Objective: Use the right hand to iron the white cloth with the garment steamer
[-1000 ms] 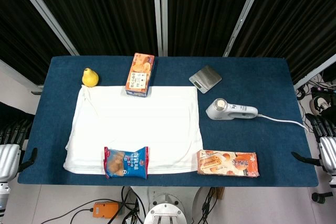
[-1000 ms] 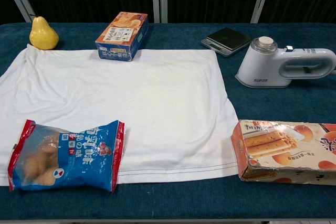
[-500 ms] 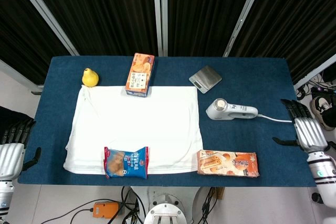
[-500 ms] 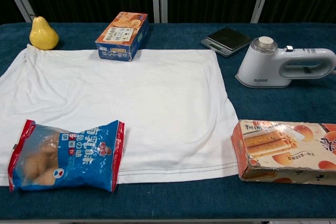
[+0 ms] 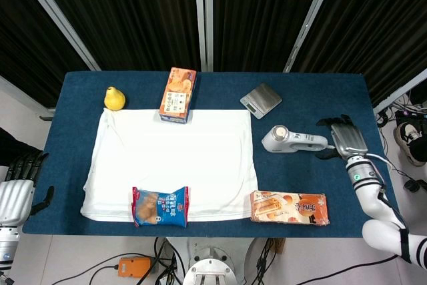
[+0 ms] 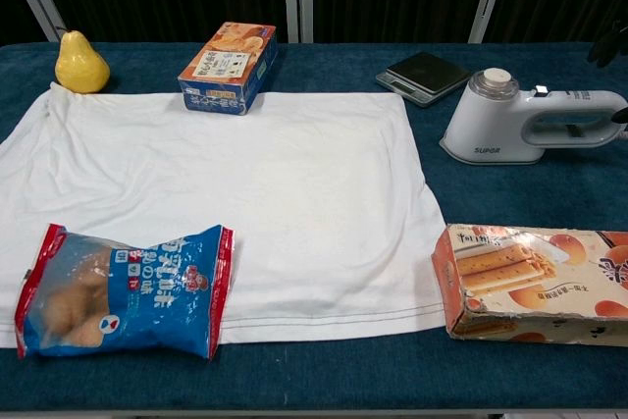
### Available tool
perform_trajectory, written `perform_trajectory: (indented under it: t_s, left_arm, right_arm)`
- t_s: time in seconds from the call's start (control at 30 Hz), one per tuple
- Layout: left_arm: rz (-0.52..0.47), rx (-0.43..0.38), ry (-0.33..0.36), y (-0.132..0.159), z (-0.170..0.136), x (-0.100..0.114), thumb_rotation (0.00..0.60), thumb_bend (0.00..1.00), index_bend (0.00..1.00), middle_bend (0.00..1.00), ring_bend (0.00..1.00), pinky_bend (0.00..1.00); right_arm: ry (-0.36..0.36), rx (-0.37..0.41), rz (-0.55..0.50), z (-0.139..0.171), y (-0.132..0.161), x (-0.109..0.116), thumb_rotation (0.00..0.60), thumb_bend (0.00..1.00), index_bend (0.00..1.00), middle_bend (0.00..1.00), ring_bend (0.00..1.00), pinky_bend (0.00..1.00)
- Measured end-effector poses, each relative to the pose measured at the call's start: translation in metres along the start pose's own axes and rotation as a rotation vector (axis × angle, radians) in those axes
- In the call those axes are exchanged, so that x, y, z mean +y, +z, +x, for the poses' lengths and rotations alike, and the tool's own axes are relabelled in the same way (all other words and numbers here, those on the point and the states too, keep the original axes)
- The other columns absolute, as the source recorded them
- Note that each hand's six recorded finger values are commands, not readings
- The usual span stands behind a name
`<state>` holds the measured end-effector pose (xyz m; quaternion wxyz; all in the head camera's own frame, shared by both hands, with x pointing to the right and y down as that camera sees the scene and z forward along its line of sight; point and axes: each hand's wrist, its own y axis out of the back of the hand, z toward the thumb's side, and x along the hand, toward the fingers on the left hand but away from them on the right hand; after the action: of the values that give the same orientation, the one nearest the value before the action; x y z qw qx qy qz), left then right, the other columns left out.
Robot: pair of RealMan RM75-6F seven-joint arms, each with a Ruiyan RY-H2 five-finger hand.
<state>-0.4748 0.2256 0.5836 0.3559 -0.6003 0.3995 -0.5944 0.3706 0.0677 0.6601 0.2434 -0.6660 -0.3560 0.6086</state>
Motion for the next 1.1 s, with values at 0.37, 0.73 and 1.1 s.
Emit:
perform_trajectory:
  t_s: [0.37, 0.73, 1.1]
  left_arm:
    - [0.006, -0.008, -0.014, 0.0, 0.005, -0.003, 0.6, 0.37, 0.06, 0.05, 0.0, 0.0]
    - [0.011, 0.001, -0.02, -0.004, 0.006, -0.003, 0.6, 0.37, 0.06, 0.05, 0.0, 0.0]
    - [0.011, 0.005, -0.026, -0.006, 0.004, -0.005, 0.6, 0.37, 0.06, 0.05, 0.0, 0.0]
  right_arm:
    - [0.1, -0.038, 0.008, -0.034, 0.025, -0.023, 0.6, 0.09, 0.47, 0.44, 0.36, 0.12]
    - [0.13, -0.035, 0.015, -0.043, 0.039, -0.032, 0.6, 0.09, 0.54, 0.53, 0.48, 0.14]
    - [0.165, -0.046, -0.005, -0.045, 0.037, -0.042, 0.6, 0.09, 0.56, 0.57, 0.54, 0.14]
